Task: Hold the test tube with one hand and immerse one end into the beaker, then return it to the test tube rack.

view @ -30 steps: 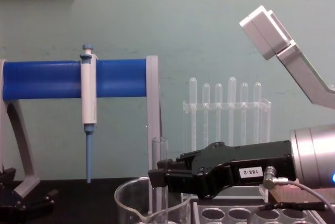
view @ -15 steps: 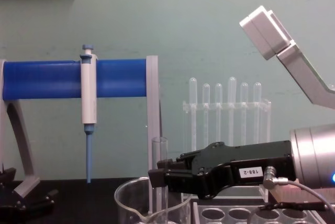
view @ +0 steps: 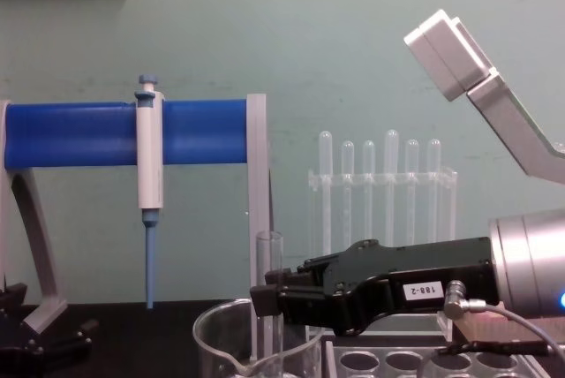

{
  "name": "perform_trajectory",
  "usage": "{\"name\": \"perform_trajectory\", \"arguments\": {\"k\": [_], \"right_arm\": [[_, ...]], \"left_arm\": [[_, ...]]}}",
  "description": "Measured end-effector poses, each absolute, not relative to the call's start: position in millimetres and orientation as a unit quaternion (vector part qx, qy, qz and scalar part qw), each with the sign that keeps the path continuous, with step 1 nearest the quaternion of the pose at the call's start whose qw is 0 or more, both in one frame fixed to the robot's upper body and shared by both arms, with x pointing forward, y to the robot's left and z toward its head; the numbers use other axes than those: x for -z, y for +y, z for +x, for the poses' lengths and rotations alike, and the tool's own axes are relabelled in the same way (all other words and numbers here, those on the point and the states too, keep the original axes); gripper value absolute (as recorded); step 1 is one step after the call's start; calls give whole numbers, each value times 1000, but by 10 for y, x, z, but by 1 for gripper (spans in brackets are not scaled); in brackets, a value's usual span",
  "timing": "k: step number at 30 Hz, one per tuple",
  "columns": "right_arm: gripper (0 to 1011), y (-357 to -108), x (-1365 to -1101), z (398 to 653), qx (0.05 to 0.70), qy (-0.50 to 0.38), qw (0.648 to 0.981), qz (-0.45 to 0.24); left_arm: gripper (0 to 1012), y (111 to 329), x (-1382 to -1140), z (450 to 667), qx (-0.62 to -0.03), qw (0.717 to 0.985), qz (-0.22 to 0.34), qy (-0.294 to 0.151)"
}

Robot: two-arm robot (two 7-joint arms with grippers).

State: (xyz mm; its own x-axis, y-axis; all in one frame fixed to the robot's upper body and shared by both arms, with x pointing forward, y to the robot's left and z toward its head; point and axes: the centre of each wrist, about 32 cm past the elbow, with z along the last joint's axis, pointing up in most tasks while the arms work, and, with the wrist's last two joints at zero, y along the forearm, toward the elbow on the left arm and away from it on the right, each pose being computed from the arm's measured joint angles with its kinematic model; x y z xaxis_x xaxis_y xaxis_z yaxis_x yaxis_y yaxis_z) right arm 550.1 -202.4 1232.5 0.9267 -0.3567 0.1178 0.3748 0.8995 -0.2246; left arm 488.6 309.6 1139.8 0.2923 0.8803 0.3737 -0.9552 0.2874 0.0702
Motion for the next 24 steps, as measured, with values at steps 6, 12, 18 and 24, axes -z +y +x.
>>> {"name": "perform_trajectory", "arguments": {"k": [6,12,18,24], "right_arm": [[242,-2024,-12325,5501,188,-37,974,-122],[242,-2025,-12325,5501,188,-37,974,-122],[242,-2025,-12326,5501,188,-37,974,-122],[242,-2025,-12325,5501,188,-37,974,-122]], "left_arm": [[1000,3097,-11398,4886,-580,791,141,-132],[1000,3097,-11398,4886,-580,791,141,-132],[1000,3096,-11398,4886,-580,791,141,-132],[1000,3097,-11398,4886,-580,791,141,-132]]}}
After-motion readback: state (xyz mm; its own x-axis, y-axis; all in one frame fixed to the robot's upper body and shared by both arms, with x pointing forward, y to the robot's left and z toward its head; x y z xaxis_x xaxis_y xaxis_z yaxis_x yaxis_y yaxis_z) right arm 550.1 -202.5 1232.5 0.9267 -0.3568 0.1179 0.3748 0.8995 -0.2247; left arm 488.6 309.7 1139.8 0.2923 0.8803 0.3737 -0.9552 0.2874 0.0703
